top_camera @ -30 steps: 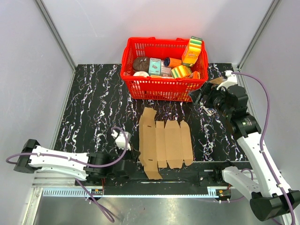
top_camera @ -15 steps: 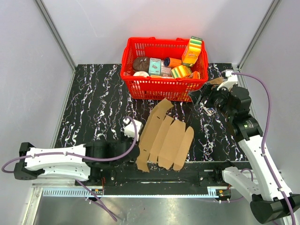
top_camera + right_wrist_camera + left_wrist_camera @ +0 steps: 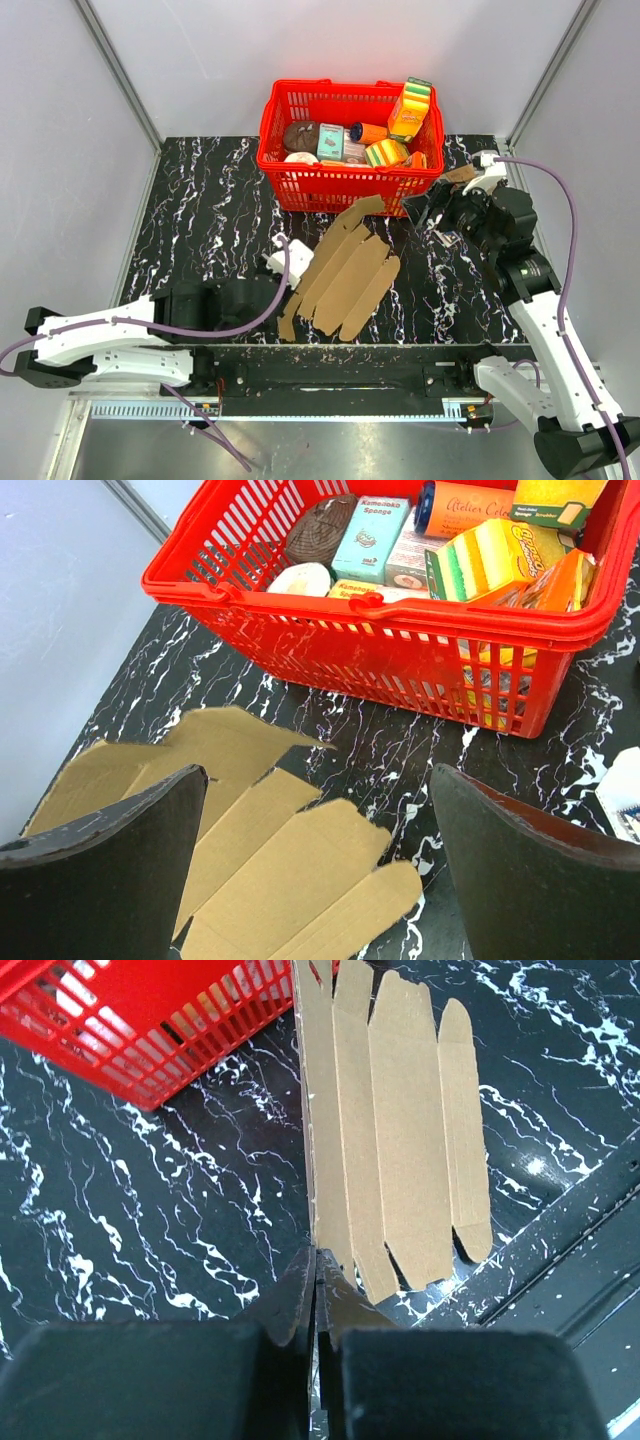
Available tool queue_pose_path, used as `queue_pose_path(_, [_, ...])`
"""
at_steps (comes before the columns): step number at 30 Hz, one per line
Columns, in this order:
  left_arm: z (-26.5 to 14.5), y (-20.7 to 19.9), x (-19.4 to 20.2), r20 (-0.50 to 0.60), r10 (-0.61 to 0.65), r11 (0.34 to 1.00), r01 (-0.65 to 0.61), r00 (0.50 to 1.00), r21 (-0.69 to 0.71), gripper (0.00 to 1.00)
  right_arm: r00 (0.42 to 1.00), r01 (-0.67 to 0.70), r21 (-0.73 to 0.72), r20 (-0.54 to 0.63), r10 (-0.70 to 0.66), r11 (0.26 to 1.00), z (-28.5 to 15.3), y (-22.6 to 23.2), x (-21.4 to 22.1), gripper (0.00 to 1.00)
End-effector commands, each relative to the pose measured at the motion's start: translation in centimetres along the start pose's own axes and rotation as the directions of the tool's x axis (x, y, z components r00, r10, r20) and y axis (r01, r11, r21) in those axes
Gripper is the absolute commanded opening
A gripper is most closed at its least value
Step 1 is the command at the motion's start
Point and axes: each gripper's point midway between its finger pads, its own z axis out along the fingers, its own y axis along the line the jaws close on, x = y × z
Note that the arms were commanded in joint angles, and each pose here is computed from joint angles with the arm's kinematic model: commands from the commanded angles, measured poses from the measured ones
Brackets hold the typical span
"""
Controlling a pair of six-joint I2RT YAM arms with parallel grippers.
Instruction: Fold the paper box
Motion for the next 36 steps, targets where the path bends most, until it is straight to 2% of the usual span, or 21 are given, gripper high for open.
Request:
queue_pose_path(1, [-0.4, -0.6, -2.0, -0.005, 0.180, 0.981, -0.179, 0.984, 0.071, 0.00, 0.996, 0.063, -0.080, 0.069, -0.057, 0.995, -0.9, 1.8, -1.7, 1.00])
queue_pose_path(3, [-0.6, -0.6, -2.3, -0.016, 0.214, 0.974, -0.211, 0.977, 0.086, 0.00, 0.993, 0.099, -0.130, 0.081, -0.089, 0.987, -1.3, 2.7, -2.0, 1.00])
queue_pose_path(4, [-0.7, -0.6, -2.5, -0.017, 0.225, 0.970, -0.222, 0.974, 0.096, 0.00, 0.990, 0.129, -0.198, 0.080, -0.115, 0.972, -1.7, 4.0, -1.9, 1.00])
queue_pose_path(9, [-1.7, 0.2, -3.8, -0.010, 0.246, 0.963, -0.243, 0.969, 0.117, 0.00, 0.968, 0.249, -0.430, 0.122, -0.217, 0.868, -3.2, 8.3, -2.6, 0.99])
queue_pose_path(13, [-2.9, 1.5, -5.6, 0.025, 0.278, 0.954, -0.279, 0.960, 0.114, 0.00, 0.959, 0.284, -0.470, 0.159, -0.236, 0.836, -3.4, 9.5, -3.8, 0.99])
queue_pose_path(17, [-4.1, 1.8, -7.5, 0.076, 0.293, 0.943, -0.301, 0.953, 0.144, 0.00, 0.958, 0.282, -0.469, 0.174, -0.226, 0.837, -3.5, 9.5, -3.9, 0.99])
queue_pose_path(21, [-5.1, 0.4, -8.2, 0.105, 0.314, 0.911, -0.330, 0.944, 0.246, 0.00, 0.953, 0.291, -0.395, 0.196, -0.229, 0.871, -3.6, 8.3, -4.0, 0.99])
queue_pose_path(27, [-6.2, -1.8, -7.1, 0.034, 0.355, 0.851, -0.338, 0.934, 0.402, 0.00, 0.926, 0.235, -0.075, 0.320, -0.199, 0.969, -4.3, 3.9, -7.8, 0.99])
queue_pose_path(31, [-7.6, -3.0, -6.4, -0.012, 0.348, 0.815, -0.297, 0.937, 0.499, 0.00, 0.904, 0.181, 0.062, 0.383, -0.191, 0.981, -5.4, 1.8, -9.5, 0.99])
queue_pose_path(36, [-9.8, -4.2, -6.7, -0.016, 0.309, 0.767, -0.239, 0.951, 0.596, 0.00, 0.879, 0.108, 0.183, 0.442, -0.180, 0.977, -6.8, -0.1, -11.0, 0.99])
